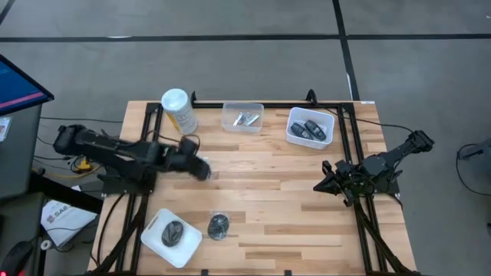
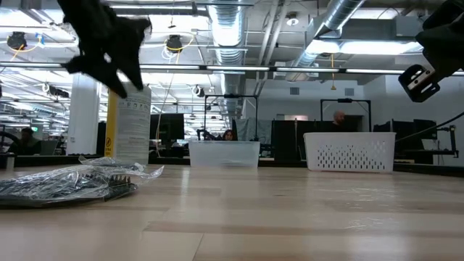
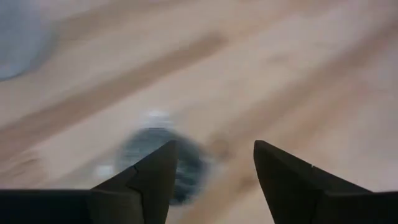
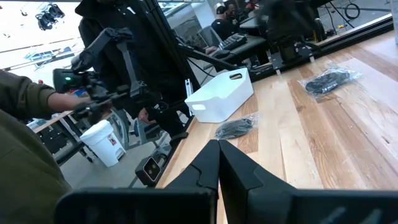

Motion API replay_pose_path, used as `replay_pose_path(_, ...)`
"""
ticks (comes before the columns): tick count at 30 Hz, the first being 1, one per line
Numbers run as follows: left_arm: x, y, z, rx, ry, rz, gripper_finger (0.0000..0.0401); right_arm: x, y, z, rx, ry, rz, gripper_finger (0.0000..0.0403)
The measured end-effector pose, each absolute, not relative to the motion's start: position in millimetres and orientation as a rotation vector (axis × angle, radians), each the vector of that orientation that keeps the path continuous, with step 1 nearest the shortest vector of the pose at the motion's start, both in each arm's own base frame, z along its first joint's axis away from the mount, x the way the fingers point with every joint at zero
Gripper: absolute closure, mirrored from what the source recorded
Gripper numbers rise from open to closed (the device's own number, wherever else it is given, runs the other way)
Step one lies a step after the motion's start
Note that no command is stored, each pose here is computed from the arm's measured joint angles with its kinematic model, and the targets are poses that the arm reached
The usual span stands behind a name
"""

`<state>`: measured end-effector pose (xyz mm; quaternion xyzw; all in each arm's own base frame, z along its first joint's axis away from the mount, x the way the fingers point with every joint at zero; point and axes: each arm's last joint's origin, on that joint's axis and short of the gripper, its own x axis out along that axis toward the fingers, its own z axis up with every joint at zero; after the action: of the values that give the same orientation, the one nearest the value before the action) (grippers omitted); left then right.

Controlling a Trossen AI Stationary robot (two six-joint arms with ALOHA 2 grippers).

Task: Pick & Place Travel size toiletries
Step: Put the black hairbrush into the white bin

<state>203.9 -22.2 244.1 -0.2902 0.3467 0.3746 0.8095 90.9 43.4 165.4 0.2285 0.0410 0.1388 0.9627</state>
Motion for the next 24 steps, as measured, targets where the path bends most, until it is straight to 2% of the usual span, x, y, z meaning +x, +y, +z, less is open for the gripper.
replay_pose_path(3,205.7,2.0,233.2,-0.649,0.806,0.927,0.0191,90.9,43.4,165.4,0.462,0.083,0.282,0.0403)
replay_pose_path(6,208.6,17.2,222.6,-0.691,0.864,0.972,0.0187,90.9,43.4,165.4,0.463,0.083,0.282,0.0403)
replay_pose_path(13,204.1,35.5,196.4,-0.800,0.944,1.086,0.0152,90.9,43.4,165.4,0.463,0.083,0.282,0.0403)
replay_pose_path(18,197.5,40.0,185.0,-0.839,0.941,1.137,0.0132,90.9,43.4,165.4,0.463,0.083,0.281,0.0403)
replay_pose_path(24,194.6,36.8,167.2,-0.957,0.914,1.118,0.0128,90.9,43.5,165.4,0.462,0.083,0.282,0.0403)
